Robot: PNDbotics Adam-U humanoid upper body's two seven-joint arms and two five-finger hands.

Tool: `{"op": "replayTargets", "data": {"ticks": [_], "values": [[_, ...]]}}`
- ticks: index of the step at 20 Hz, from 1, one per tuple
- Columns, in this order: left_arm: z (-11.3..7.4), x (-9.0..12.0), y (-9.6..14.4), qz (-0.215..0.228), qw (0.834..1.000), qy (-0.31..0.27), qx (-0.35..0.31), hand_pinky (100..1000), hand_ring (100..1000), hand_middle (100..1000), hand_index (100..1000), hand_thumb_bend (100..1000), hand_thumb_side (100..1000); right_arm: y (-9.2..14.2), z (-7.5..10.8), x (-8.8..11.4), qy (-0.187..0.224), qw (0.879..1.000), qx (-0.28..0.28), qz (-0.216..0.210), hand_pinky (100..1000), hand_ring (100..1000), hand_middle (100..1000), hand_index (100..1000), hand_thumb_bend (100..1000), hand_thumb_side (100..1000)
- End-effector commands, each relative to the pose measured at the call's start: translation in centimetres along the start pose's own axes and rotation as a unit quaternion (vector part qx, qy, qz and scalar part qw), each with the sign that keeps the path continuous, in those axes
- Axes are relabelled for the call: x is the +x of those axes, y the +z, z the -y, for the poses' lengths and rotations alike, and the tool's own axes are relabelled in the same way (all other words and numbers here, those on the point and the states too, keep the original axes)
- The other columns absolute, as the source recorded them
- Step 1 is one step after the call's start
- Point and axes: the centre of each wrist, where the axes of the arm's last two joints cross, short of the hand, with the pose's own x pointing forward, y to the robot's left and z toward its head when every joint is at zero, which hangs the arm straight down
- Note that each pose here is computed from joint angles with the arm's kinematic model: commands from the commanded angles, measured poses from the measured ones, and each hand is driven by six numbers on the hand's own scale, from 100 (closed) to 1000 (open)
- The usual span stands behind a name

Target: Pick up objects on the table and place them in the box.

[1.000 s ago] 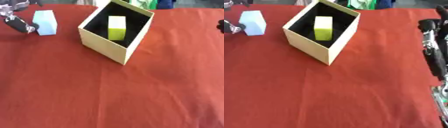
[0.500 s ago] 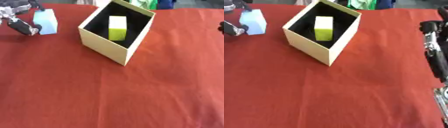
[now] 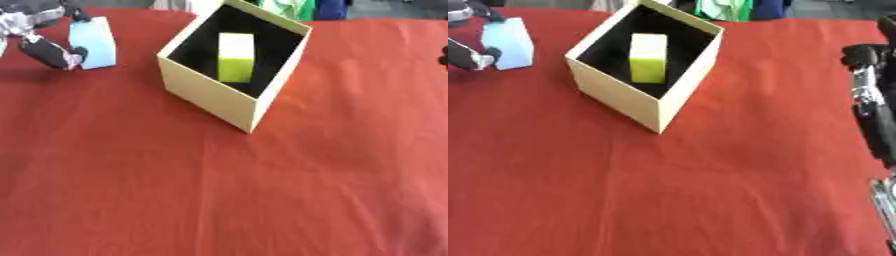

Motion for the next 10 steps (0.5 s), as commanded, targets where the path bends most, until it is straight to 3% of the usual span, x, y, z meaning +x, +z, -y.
{"op": "replayTargets", "data": {"ticks": [1,10], "values": [[-0.78,-0.27,0.33,-0.007,1.000,-0.009,0.020,716,809,641,787,100,203,-0.54,0.59,0.37,0.004,1.000,-0.006,0.010,796,744,694,1000,100,889],[-0.35,0.05,0.14,-0.010,0.998,-0.013,0.053,632,661,491,607,100,106,-0.49,0.48,0.42,0.002,1.000,-0.007,0.010,797,744,694,1000,100,886]]}}
